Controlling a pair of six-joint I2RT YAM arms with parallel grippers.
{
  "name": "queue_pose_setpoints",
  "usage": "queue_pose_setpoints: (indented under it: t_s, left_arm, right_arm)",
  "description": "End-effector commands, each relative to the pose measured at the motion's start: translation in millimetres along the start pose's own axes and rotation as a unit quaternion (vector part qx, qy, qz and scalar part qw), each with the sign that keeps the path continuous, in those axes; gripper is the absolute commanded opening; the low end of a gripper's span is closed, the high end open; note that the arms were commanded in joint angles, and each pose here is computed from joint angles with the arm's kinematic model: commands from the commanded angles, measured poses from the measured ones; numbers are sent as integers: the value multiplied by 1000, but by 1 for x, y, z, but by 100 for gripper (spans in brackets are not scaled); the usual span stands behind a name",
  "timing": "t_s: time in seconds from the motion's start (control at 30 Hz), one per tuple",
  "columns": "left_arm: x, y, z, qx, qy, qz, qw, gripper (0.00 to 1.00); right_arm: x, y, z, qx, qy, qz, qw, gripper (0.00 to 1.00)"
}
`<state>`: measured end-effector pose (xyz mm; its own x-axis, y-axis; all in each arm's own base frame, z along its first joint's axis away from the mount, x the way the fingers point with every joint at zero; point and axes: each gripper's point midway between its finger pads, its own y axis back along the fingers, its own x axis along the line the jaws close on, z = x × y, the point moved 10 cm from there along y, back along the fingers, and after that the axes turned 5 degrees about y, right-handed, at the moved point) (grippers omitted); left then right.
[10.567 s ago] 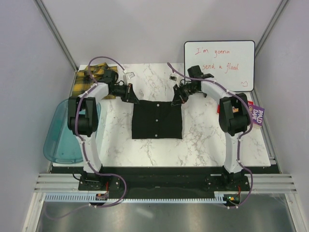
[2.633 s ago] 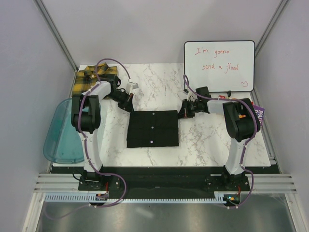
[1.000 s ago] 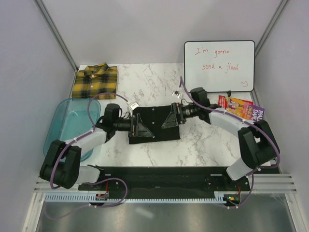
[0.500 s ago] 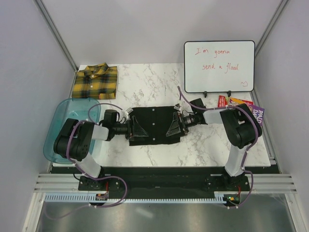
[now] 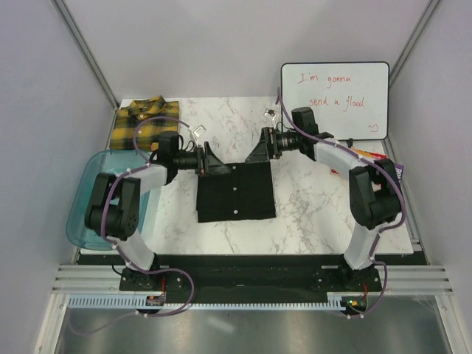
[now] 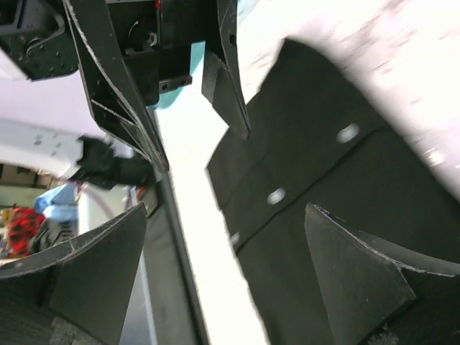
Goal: Fold and stack the long sleeve shirts
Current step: Fold the shirt
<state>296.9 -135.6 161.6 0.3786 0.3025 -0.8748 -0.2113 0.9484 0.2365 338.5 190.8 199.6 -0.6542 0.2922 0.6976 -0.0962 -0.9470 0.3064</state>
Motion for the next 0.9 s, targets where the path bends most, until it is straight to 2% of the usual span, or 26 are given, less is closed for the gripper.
queue_pose_setpoints:
  t_s: [0.0,0.17,0.27,0.3,0.43,0.47,0.57,0.63,0.7,0.73,0.77,0.87]
  left_arm:
    - [37,-10,32,-47,47,39,997,83]
    - [82,-8,28,-71,126,109,983,81]
    - [92,-4,6,-61,197,141,968,79]
    - [91,-3,-13,-46,230,145,961,78]
    - [56,-19,-66,46,232,154,959,77]
    - [44,-30,-85,86,232,144,958,77]
    - [13,-28,-104,124,191,92,969,79]
    - [-7,-16,-91,110,149,49,981,80]
    - [-16,8,-75,65,119,23,991,81]
    - [-30,21,-66,33,78,15,996,82]
    - [-26,35,-58,-4,69,37,997,83]
    - [-18,46,-50,-35,70,90,993,84]
  right_arm:
    - [-55,-27,1,-2,-26,-44,999,98]
    - [-107,-37,-20,19,-35,-120,992,98]
    - [-137,-45,-26,40,-32,-159,986,95]
    - [-142,-46,-29,58,-34,-194,979,94]
    - [-136,-63,5,63,43,-225,971,94]
    - [-130,-76,6,77,70,-215,971,94]
    - [-94,-99,18,96,116,-148,977,92]
    - [-68,-102,15,114,136,-81,981,91]
    - [-33,-87,29,94,178,-30,979,91]
    - [-25,-82,27,92,184,-23,978,91]
    - [-6,-70,39,75,211,-26,974,91]
    - [13,-50,44,64,233,-64,968,89]
